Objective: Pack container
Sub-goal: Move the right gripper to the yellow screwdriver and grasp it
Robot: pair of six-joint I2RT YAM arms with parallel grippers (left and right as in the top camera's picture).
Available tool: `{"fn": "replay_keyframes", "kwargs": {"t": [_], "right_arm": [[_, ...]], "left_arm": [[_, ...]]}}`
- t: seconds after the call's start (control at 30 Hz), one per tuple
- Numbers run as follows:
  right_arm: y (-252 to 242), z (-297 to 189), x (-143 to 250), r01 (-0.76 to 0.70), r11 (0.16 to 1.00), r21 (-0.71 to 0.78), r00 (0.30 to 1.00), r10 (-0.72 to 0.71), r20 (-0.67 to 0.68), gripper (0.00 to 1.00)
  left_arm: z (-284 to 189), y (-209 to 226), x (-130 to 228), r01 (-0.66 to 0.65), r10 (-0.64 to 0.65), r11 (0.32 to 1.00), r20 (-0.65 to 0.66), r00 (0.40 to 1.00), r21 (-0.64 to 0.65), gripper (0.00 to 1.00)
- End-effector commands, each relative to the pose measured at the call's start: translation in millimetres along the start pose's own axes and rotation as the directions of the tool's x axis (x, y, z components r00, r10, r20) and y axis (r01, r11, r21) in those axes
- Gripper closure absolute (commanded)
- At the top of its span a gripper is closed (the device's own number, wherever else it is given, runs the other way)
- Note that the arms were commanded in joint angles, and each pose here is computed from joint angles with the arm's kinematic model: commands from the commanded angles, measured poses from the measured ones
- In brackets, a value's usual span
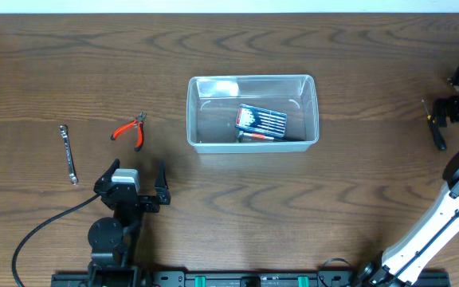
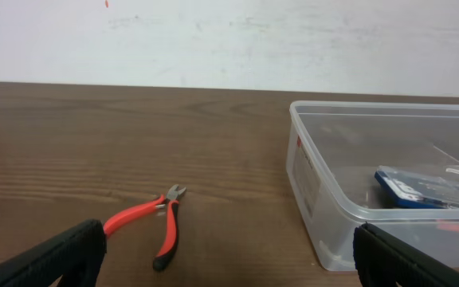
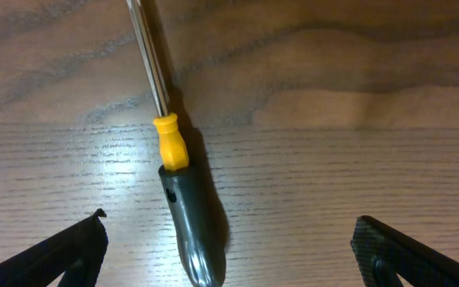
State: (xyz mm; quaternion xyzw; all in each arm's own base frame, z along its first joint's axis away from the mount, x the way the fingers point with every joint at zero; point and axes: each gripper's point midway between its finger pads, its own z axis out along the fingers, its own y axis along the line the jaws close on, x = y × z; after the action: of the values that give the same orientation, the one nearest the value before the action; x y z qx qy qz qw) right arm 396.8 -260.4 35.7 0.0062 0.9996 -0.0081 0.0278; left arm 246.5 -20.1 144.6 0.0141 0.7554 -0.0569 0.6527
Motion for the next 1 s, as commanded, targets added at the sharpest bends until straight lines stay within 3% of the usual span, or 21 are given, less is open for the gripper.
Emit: {"fn": "replay_keyframes", "kwargs": {"t": [0.0, 0.87, 0.97], "right_arm": [[2, 2, -1, 0.001, 1.0, 0.03, 1.0, 0.0, -0.024, 0.01], [31, 55, 13, 0.049, 0.999, -0.007, 0.996, -0.049, -0.072, 0.01], [33, 58, 17, 0.048, 0.999, -0.013, 0.996, -0.049, -0.08, 0.07]], "left_arm": [[1, -1, 10, 0.014, -0.014, 1.0, -0.025, 1.0, 0.007, 0.02], [1, -1, 10, 0.014, -0.014, 1.0, -0.025, 1.0, 0.007, 0.02], [1, -1, 9, 0.014, -0.014, 1.0, -0.024, 1.0, 0.008, 0.02]]}}
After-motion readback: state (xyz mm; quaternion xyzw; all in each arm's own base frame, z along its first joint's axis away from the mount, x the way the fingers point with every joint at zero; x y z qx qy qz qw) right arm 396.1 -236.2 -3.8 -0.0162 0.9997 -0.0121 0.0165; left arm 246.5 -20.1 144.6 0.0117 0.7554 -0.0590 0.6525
